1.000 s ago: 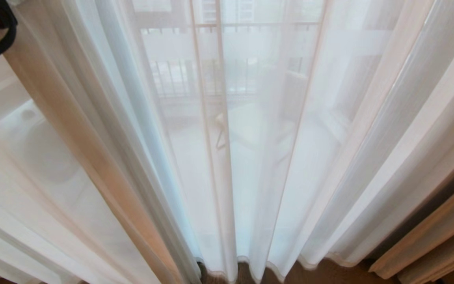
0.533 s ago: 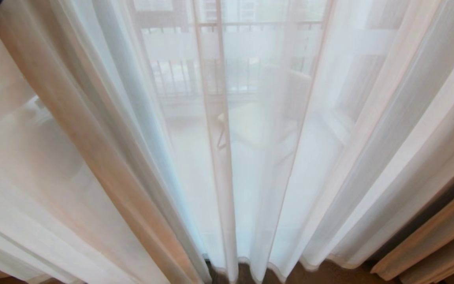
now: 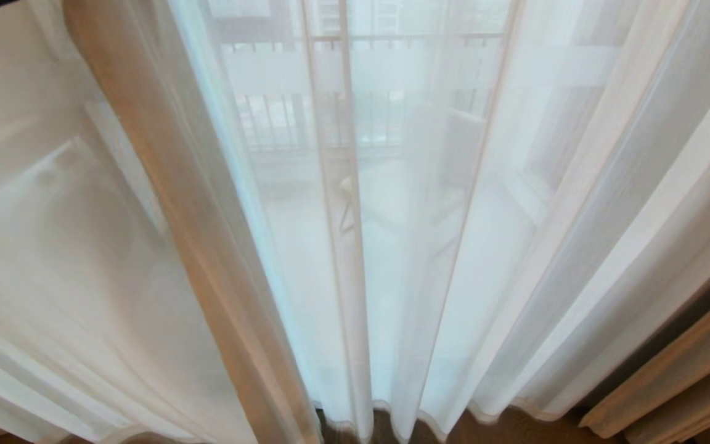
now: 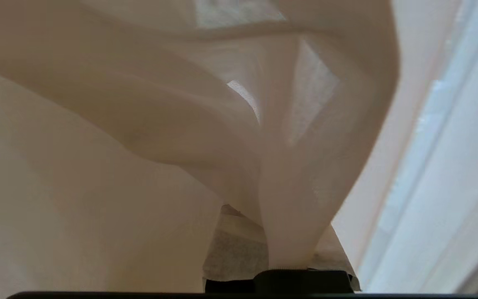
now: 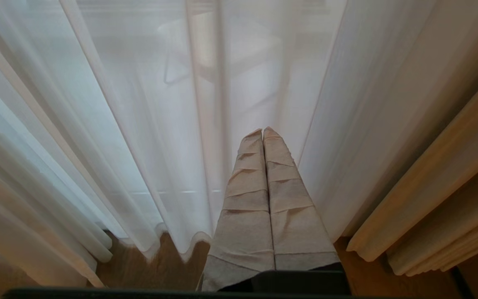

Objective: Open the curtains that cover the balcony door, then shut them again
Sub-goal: Close the inner curtains on both sides

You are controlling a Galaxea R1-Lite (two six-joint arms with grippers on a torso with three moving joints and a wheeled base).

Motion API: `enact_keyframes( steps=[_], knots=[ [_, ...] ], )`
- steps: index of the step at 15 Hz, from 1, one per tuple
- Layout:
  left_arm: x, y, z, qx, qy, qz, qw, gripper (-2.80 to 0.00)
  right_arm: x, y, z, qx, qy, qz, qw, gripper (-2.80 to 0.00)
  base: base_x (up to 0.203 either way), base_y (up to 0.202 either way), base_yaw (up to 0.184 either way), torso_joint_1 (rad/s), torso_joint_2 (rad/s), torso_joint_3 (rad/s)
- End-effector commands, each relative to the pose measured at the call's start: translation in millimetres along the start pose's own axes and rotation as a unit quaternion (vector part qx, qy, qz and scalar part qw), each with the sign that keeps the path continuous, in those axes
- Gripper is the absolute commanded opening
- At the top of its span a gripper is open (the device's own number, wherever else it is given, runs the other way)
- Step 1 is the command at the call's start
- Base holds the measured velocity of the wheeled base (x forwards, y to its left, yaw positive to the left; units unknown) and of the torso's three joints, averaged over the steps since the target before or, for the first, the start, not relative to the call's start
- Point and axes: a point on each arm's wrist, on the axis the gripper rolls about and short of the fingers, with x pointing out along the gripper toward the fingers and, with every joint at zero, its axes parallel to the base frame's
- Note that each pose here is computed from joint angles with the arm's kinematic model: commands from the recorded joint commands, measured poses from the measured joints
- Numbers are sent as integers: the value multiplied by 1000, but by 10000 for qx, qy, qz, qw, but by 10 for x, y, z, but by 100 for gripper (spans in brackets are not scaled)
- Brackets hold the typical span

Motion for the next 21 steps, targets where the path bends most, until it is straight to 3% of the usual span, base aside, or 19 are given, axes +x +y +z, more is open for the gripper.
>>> enact_keyframes(
  steps=[1, 6, 9, 14, 16, 19, 21],
  knots=[
    [250, -239, -117, -84, 128, -469, 9988, -280, 1, 0, 0, -2, 6, 7, 10000, -280, 0, 0, 0, 0, 0, 0],
    [475, -672, -262, -245, 284, -971, 9946, -280, 1, 0, 0, -2, 6, 7, 10000, -280, 0, 0, 0, 0, 0, 0],
    [547, -840, -330, -293, 347, -1160, 9922, -280, 1, 0, 0, -2, 6, 7, 10000, -280, 0, 0, 0, 0, 0, 0],
    [585, -904, -383, -301, 407, -1230, 9911, -280, 1, 0, 0, -2, 6, 7, 10000, -280, 0, 0, 0, 0, 0, 0],
    [587, -863, -375, -284, 401, -1043, 9933, -280, 1, 0, 0, -2, 6, 7, 10000, -280, 0, 0, 0, 0, 0, 0],
    [596, -729, -353, -221, 376, -252, 9987, -280, 1, 0, 0, -2, 6, 7, 10000, -280, 0, 0, 0, 0, 0, 0],
    [585, -604, -321, -170, 331, 56, 9993, -280, 1, 0, 0, -2, 6, 7, 10000, -280, 0, 0, 0, 0, 0, 0]
  ],
)
